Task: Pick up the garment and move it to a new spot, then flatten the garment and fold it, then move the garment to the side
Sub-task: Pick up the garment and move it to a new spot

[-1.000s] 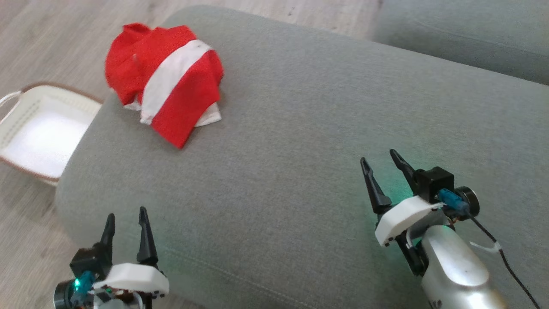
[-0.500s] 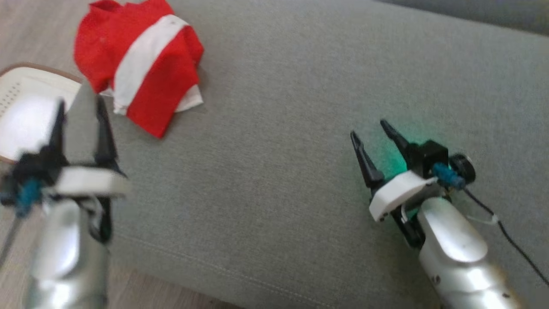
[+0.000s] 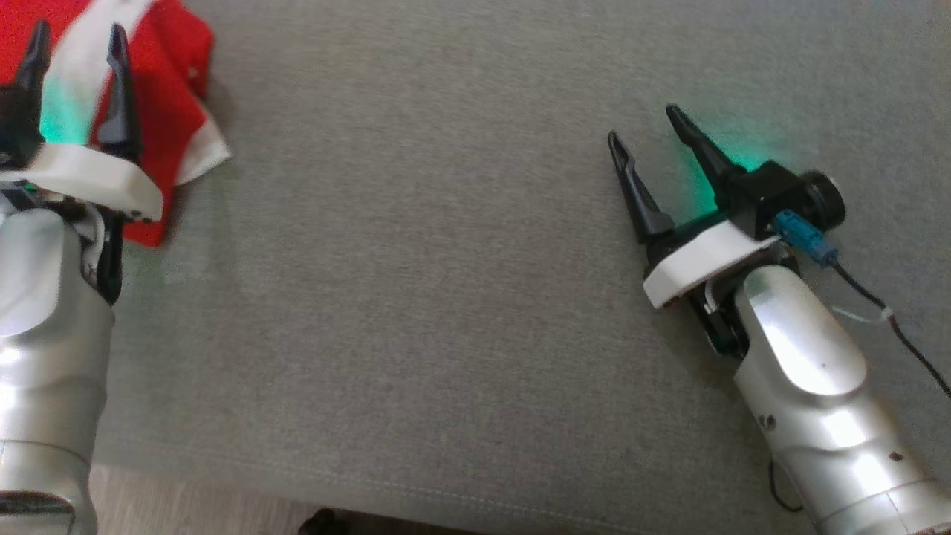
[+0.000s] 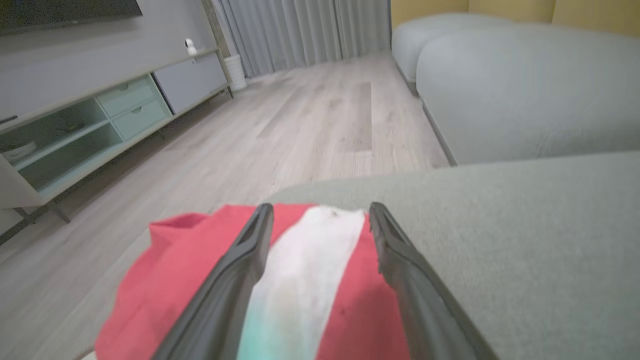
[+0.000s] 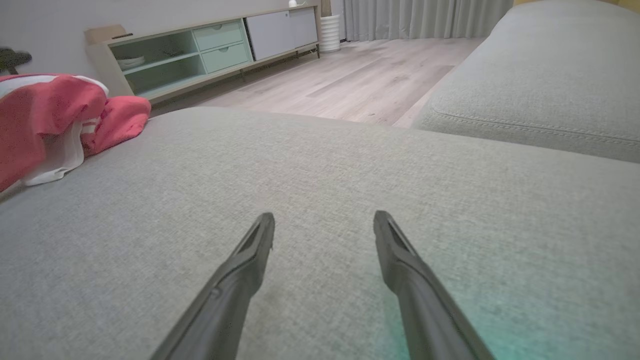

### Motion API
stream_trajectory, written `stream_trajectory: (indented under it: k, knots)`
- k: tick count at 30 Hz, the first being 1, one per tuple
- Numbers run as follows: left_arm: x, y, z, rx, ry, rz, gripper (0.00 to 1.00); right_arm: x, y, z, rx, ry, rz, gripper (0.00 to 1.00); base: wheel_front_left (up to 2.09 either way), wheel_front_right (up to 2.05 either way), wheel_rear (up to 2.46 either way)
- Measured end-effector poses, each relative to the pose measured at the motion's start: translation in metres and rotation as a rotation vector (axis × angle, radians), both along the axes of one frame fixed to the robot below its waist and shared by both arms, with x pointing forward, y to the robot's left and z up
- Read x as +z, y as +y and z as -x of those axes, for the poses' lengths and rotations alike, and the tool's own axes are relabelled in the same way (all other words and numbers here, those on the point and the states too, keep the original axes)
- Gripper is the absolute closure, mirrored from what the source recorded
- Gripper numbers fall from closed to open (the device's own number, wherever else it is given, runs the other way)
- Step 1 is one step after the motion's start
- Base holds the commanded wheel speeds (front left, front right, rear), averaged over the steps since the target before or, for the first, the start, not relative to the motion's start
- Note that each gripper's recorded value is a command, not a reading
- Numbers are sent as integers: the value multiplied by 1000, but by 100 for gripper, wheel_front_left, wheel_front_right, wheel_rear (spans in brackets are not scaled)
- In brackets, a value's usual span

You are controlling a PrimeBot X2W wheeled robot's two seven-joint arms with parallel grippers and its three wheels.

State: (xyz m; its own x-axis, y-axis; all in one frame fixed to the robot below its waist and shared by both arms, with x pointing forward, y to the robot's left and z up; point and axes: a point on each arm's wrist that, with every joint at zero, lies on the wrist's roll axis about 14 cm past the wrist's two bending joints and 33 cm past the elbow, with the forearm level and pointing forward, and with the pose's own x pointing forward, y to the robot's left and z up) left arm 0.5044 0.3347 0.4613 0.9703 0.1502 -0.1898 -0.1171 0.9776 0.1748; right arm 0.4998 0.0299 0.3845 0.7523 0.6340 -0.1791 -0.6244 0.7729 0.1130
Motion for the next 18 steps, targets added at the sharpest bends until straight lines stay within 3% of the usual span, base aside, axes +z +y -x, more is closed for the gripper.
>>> stream_trajectory:
  k: [5, 10, 11, 12, 13, 18]
  knots:
    - [-59, -6, -3, -15, 205, -8, 0, -4, -12, -10, -28, -9, -3, 0, 0, 0, 0]
    - [-78, -2, -10, 29, 265, -22, 0, -4, -23, -19, -58, -21, -4, 0, 0, 0, 0]
    - [-79, -2, -12, 32, 264, -28, 10, -4, -26, -19, -63, -21, -3, 0, 0, 0, 0]
    - [-77, -1, -14, 37, 258, -30, 77, -3, -27, -20, -68, -23, -2, 0, 0, 0, 0]
    - [-75, -1, -14, 43, 251, -32, 100, -2, -29, -20, -74, -25, -1, 0, 0, 0, 0]
    - [-46, -1, -22, 45, 160, -21, 100, 4, -37, -19, -95, -26, 13, 0, 0, 0, 0]
